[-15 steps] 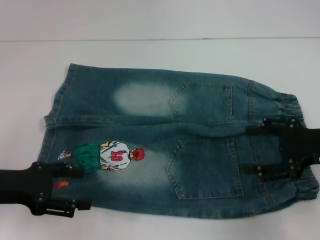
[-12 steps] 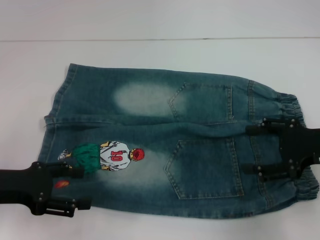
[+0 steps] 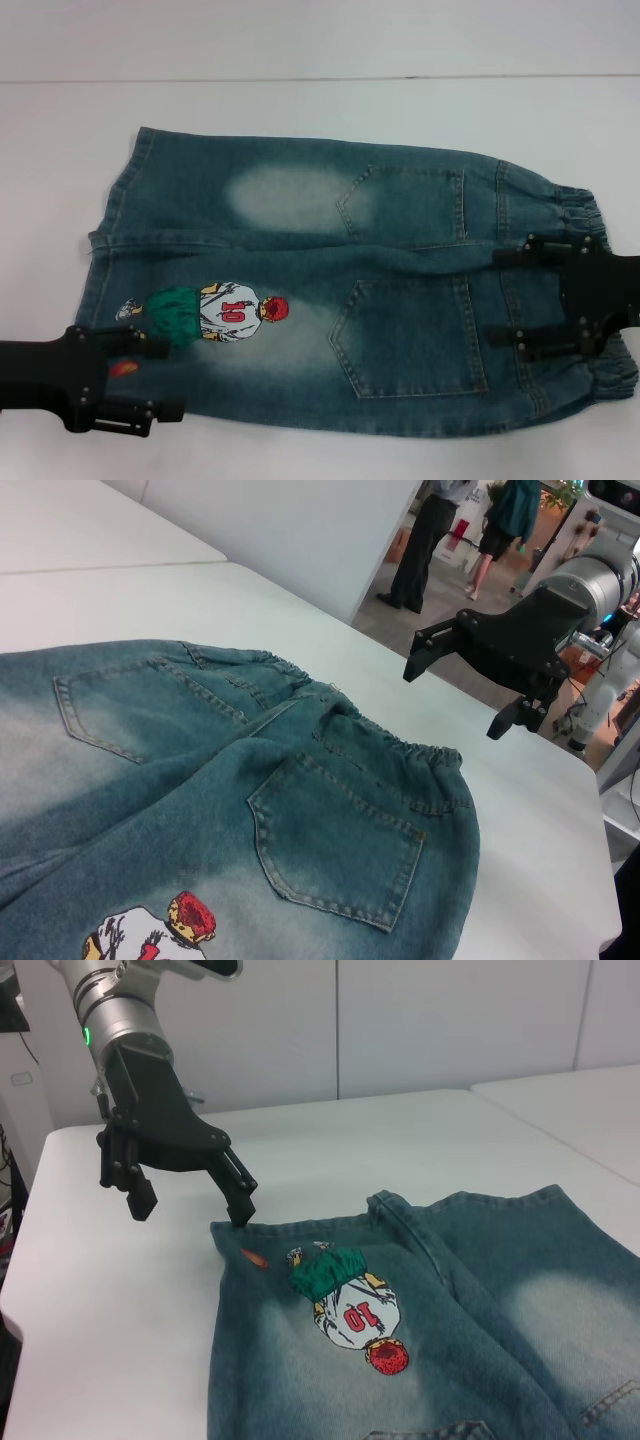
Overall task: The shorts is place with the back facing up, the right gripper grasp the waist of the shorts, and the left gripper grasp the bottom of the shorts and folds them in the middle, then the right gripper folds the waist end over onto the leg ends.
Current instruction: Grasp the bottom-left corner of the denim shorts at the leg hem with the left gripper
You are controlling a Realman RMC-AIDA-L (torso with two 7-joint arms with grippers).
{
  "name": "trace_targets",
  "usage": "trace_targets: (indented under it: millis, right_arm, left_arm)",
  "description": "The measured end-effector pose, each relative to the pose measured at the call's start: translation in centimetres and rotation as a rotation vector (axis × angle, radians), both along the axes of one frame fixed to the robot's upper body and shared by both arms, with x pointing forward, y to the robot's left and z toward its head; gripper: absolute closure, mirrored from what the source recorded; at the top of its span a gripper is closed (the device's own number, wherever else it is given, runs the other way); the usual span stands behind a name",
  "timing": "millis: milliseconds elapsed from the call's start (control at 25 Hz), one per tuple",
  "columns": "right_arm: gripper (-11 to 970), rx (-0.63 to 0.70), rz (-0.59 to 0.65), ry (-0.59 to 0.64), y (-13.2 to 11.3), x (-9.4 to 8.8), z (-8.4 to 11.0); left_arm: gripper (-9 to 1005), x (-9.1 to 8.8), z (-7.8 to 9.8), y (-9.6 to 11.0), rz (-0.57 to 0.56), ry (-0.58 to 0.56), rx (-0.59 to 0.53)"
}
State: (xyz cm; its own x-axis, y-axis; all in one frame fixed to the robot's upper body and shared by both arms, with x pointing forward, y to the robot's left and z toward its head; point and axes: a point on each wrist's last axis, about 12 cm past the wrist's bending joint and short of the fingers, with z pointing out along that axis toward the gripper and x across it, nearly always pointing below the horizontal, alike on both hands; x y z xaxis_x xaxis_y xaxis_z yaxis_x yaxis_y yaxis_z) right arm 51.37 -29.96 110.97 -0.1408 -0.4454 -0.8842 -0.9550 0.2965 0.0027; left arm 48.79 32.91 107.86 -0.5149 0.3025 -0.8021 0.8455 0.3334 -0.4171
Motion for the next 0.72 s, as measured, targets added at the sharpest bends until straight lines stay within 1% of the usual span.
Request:
trace_targets:
  millis: [240, 400, 520, 600, 720]
  right_arm:
    - [43, 0.002, -0.001, -0.007, -0.1, 0.0, 0.0]
    - [44, -0.002, -0.005, -0.028, -0.3, 0.0, 0.0]
    - [44, -0.002, -0.014, -0.049, -0.6, 0.0, 0.1]
    - [44, -0.004, -0.019, -0.061, -0.8, 0.0, 0.1]
    - [44, -0.005, -0.031, -0.073, -1.2, 0.0, 0.2]
  left_arm:
    - [61, 0.1, 0.1, 0.0, 0.028, 0.021, -0.02]
    - [61, 0.4, 1.2, 0.5, 0.088, 0.084, -0.044]
    - [62, 1.0, 2.9, 1.4, 0.144, 0.168, -0.009]
    - [62, 1.4, 4.3, 2.3, 0.209, 0.242, 0.053]
    - [62, 2.0, 5.8, 3.3, 0.309, 0.352, 0.149]
